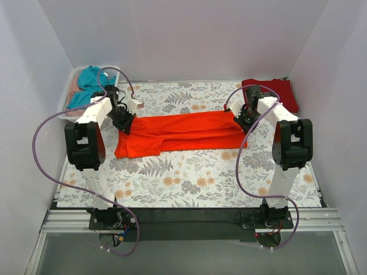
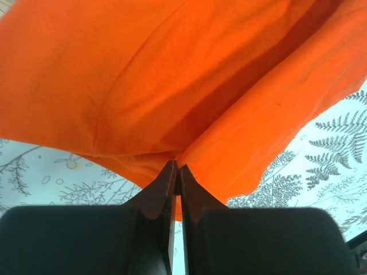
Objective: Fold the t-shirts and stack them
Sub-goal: Fold the tshirt
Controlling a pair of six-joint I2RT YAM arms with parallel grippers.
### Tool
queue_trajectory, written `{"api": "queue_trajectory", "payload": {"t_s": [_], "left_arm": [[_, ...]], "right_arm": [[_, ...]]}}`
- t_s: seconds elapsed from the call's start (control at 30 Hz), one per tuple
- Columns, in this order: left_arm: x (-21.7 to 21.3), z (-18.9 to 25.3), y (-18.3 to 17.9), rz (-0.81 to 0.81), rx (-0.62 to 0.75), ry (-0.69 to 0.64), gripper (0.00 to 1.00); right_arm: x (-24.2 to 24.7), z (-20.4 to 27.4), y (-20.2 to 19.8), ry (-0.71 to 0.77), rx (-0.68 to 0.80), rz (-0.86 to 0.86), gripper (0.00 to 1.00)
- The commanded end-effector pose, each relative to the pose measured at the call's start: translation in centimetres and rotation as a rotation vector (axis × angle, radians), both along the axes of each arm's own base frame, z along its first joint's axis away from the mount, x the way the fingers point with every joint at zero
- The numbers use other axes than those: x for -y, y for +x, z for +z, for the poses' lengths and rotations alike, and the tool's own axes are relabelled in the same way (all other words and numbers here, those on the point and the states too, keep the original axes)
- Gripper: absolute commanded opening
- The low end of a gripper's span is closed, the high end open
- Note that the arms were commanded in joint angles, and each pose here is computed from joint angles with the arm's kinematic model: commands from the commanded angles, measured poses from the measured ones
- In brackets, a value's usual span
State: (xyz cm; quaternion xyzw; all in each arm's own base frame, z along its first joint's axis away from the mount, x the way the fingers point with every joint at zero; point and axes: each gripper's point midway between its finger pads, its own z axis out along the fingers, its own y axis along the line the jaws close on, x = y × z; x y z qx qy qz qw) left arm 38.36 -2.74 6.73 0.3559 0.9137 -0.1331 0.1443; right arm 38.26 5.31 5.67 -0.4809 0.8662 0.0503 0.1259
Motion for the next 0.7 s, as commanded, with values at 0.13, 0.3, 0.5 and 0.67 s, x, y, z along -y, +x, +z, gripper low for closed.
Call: {"api": "queue_trajectory", "payload": {"t_s": [0.13,0.3,0.5,0.67], "left_arm": [[-0.3,0.5,2.5,-0.011,0.063,0.028,0.0],[-0.4,0.0,3.2,0.012,0.075,0.034,0.08],[-1.7,3.7,2.4,0.138,0.055,-0.091,0.4],[-4.3,5.6,-1.3,0.25,-0.005,-0.195,0.43]], "right_arm": [[0.2,0.5,1.2,0.003,0.014,-0.024,0.01],[0.1,0.7,2.0,0.008,0.019,-0.057,0.03],[0.8,3.0,1.1,0.073,-0.002,-0.158,0.55],[1.7,4.7,-1.5,0.174,-0.079,-0.264,0.54]]}}
